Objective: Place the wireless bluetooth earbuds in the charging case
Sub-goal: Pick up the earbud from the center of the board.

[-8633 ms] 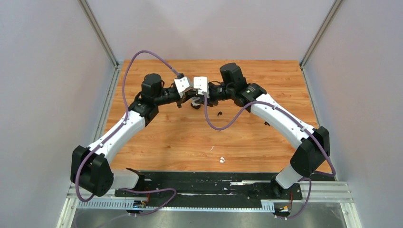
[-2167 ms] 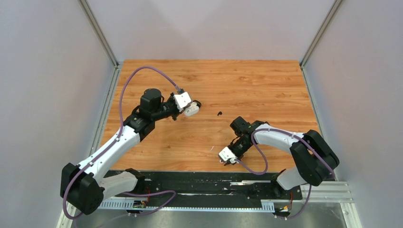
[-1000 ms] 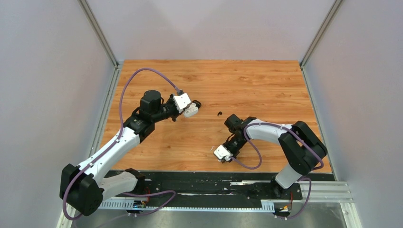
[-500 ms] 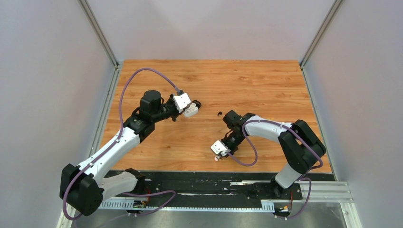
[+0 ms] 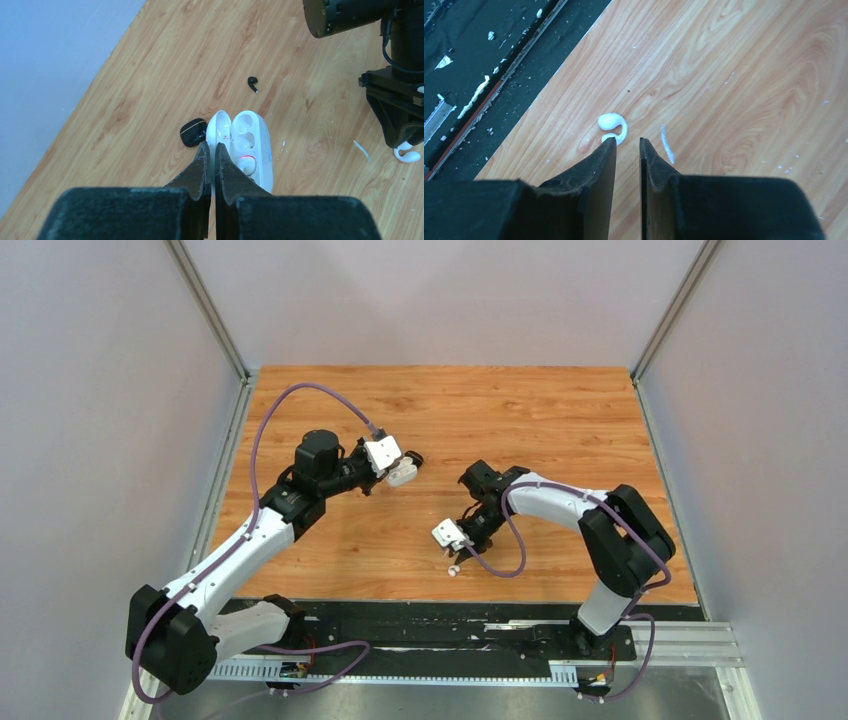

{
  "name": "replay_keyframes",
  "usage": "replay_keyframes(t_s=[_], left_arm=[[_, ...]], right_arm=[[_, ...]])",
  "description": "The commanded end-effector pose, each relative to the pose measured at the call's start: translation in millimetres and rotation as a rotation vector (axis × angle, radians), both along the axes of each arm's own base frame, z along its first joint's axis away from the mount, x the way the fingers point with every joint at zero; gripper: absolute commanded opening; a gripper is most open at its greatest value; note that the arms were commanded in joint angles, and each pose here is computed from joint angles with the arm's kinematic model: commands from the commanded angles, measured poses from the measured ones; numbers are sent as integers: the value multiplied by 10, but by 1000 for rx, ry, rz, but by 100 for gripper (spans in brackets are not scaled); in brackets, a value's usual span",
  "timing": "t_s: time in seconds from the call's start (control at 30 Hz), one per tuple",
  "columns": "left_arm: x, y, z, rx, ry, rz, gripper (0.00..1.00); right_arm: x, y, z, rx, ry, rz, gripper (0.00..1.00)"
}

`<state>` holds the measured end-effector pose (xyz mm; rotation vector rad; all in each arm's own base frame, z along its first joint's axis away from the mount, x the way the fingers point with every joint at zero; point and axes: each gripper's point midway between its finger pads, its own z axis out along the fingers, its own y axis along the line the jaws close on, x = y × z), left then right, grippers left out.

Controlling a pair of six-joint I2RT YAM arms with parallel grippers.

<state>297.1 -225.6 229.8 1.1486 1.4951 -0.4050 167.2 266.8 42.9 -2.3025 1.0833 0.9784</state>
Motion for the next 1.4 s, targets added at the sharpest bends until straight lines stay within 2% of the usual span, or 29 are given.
replay_keyframes(t_s=[0.0, 0.27, 0.87, 1.27, 1.37], left_arm=[[-7, -46, 206, -53, -43, -11, 0], [-5, -38, 194, -51, -40, -6, 0], [-17, -40, 147, -53, -19, -4, 0], [9, -59, 112, -50, -9, -6, 0], [12, -63, 111, -52, -8, -6, 0]], right_arm=[[-1, 118, 144, 40, 57, -24, 23], [-3, 168, 78, 38, 97, -22, 29], [-95, 122, -119, -22, 141, -31, 31], [-122, 82, -203, -50, 159, -45, 31], [-114, 94, -191, -47, 160, -48, 27]])
